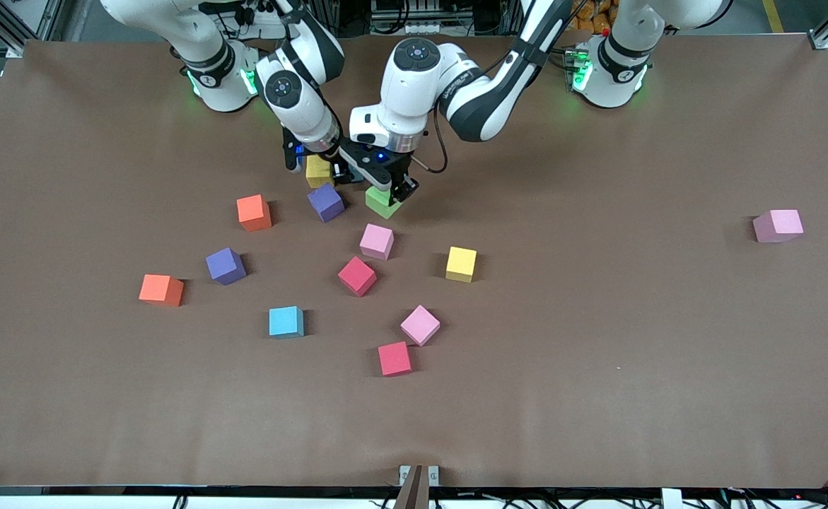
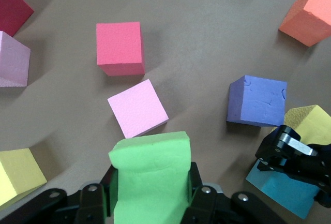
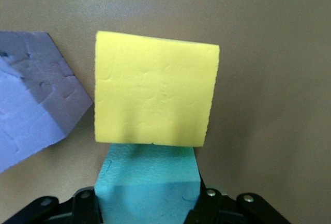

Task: Form number 2 with 11 blocks
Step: 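Lower the cyan block beside yellow and open the right gripper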

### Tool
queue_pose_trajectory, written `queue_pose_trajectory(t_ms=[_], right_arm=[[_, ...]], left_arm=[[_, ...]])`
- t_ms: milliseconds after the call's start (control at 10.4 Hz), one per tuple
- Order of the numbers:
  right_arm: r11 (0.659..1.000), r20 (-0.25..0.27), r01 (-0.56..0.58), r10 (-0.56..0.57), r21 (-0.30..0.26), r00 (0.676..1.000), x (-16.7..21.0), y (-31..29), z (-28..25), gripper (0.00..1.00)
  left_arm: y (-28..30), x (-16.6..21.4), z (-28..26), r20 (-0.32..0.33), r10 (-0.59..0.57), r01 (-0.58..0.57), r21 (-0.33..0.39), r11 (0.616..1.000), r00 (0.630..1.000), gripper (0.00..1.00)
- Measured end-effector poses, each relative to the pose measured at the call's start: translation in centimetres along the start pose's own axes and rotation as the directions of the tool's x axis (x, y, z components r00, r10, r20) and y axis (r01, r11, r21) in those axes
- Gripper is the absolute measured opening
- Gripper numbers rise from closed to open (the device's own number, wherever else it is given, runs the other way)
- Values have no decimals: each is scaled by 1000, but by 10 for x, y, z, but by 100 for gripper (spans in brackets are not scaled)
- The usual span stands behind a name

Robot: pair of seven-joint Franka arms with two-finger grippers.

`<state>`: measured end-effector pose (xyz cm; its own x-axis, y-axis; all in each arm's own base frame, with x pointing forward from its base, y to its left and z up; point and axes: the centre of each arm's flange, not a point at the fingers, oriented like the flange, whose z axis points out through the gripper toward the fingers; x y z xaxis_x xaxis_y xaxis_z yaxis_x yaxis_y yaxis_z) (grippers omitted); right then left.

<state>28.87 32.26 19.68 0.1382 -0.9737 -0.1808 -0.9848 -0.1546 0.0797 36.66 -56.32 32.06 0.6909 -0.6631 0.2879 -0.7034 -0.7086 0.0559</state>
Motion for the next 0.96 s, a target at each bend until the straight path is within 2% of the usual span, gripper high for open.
queue_pose_trajectory(t_ms=[960], right_arm=[[1000,-8,0,0,-6,1000,5,4,4,59]], left_arm=[[0,0,1,2,0,0,1,1000,1000,54]])
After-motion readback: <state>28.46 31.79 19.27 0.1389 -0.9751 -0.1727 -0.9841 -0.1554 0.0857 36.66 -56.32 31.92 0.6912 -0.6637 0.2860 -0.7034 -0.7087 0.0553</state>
